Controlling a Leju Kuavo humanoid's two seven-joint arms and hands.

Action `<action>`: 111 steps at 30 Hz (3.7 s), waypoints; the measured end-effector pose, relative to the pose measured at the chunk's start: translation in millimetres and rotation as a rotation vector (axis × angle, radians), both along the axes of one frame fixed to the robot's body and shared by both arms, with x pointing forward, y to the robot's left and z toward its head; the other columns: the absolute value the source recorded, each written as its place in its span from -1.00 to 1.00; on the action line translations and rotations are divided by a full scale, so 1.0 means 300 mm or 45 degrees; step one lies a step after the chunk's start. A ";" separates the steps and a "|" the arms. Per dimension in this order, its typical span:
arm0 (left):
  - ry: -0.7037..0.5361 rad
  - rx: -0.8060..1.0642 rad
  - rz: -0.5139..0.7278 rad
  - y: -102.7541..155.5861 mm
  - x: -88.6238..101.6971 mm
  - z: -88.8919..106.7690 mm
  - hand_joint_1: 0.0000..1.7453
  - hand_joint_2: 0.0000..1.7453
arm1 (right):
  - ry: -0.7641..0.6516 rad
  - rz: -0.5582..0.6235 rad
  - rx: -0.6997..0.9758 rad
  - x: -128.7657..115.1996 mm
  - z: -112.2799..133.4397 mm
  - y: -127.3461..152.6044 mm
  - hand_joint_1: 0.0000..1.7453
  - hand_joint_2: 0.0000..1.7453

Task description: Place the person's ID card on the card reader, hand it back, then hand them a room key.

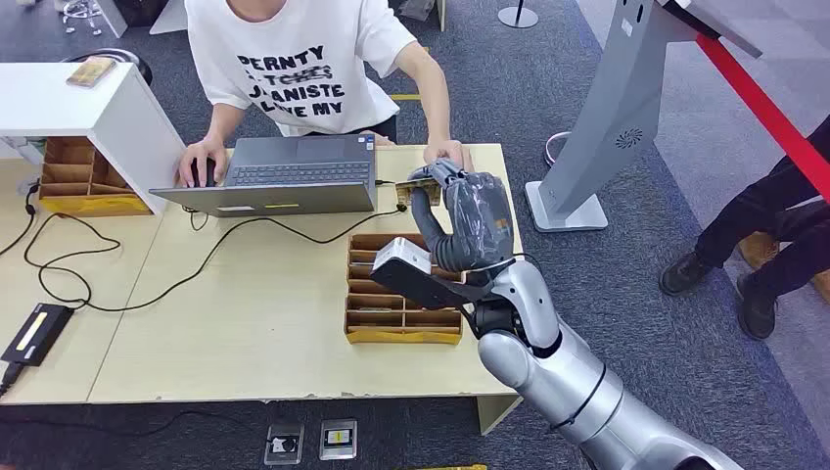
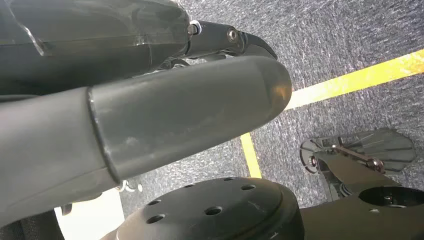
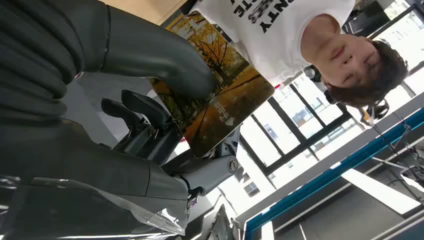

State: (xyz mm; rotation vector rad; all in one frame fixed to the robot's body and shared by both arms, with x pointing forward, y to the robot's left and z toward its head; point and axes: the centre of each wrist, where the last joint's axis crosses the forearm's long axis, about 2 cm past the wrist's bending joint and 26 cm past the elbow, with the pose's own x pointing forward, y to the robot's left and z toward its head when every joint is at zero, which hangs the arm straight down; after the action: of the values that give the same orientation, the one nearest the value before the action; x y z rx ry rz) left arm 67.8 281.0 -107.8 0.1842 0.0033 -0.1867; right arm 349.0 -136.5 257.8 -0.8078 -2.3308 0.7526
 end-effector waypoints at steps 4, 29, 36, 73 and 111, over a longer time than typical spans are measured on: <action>0.000 0.001 0.000 0.000 0.000 0.000 -1.00 -1.00 | 0.025 0.009 0.025 0.001 -0.001 -0.001 1.00 1.00; 0.005 -0.004 0.031 0.000 -0.008 -0.001 -1.00 -1.00 | 0.289 -0.049 0.508 -0.012 -0.038 -0.211 1.00 1.00; 0.003 -0.005 0.031 0.001 -0.009 -0.001 -1.00 -1.00 | 0.333 -0.185 0.490 -0.062 -0.064 -0.324 1.00 1.00; -0.004 -0.018 0.012 0.000 -0.006 -0.001 -1.00 -1.00 | 0.659 -0.310 0.108 -0.113 -0.168 -0.463 1.00 1.00; -0.003 -0.012 0.020 0.002 -0.005 -0.001 -1.00 -1.00 | 0.979 -0.500 -0.048 -0.013 -0.350 -0.567 1.00 1.00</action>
State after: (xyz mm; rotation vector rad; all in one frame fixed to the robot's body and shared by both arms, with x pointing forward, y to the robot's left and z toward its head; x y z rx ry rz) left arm 66.2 281.5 -108.1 0.1751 0.0015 -0.1712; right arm 345.2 -306.5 152.7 -0.7785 -1.4301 0.7575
